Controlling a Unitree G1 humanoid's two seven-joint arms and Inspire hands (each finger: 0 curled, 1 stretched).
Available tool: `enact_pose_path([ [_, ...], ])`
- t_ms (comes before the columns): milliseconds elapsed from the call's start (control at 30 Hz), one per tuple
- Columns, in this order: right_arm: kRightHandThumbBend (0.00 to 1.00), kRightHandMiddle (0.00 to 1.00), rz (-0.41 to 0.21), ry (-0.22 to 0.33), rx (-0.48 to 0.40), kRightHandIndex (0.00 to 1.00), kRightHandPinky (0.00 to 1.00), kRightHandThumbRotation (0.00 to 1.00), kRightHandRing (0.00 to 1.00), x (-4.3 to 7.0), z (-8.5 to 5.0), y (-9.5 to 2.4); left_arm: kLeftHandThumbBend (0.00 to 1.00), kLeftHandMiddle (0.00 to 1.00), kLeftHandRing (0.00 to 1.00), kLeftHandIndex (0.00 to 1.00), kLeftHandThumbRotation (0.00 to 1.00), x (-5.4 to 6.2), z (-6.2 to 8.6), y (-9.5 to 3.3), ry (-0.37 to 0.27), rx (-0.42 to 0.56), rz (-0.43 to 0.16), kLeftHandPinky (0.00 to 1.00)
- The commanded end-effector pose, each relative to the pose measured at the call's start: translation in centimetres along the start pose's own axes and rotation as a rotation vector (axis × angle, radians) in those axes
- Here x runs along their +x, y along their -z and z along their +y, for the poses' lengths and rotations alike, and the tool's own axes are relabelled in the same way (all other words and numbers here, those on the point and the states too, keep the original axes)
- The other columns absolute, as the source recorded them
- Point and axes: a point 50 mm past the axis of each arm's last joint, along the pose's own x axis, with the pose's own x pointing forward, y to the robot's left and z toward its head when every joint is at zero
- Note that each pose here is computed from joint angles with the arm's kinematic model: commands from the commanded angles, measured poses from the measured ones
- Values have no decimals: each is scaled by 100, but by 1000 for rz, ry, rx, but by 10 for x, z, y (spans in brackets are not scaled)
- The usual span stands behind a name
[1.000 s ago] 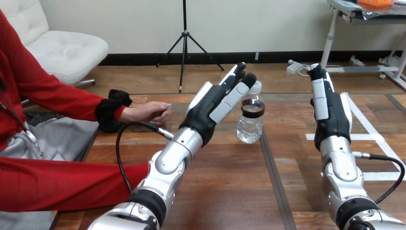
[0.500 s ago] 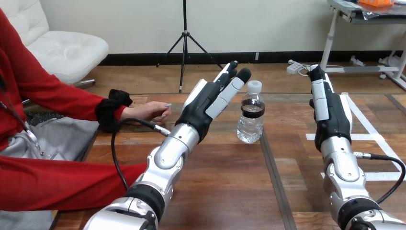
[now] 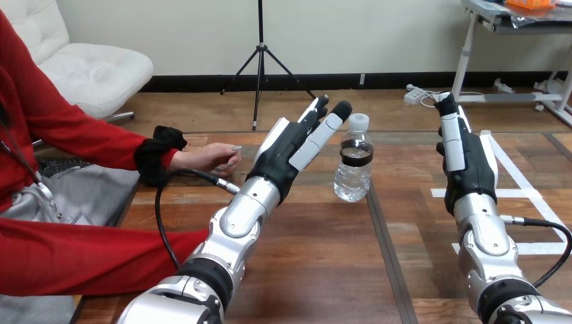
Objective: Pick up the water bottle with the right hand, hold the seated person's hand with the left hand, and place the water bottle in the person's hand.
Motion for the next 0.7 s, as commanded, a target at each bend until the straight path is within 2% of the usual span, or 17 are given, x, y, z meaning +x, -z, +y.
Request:
enact_pose_path([
  [0, 96, 100, -45, 1, 1, 100, 100, 100, 100, 8, -1, -17, 96, 100, 100, 100, 100, 15, 7, -32, -9, 33, -62, 100],
  [500, 94, 100, -21, -22, 30, 100, 100, 100, 100, 10, 8, -18, 90, 100, 100, 100, 100, 18, 0, -29, 10, 2, 13, 100],
  [667, 92, 100, -16, -47, -7, 100, 100, 100, 100, 10, 11, -18, 90, 100, 100, 100, 100, 19, -2, -27, 25, -16, 34, 100],
])
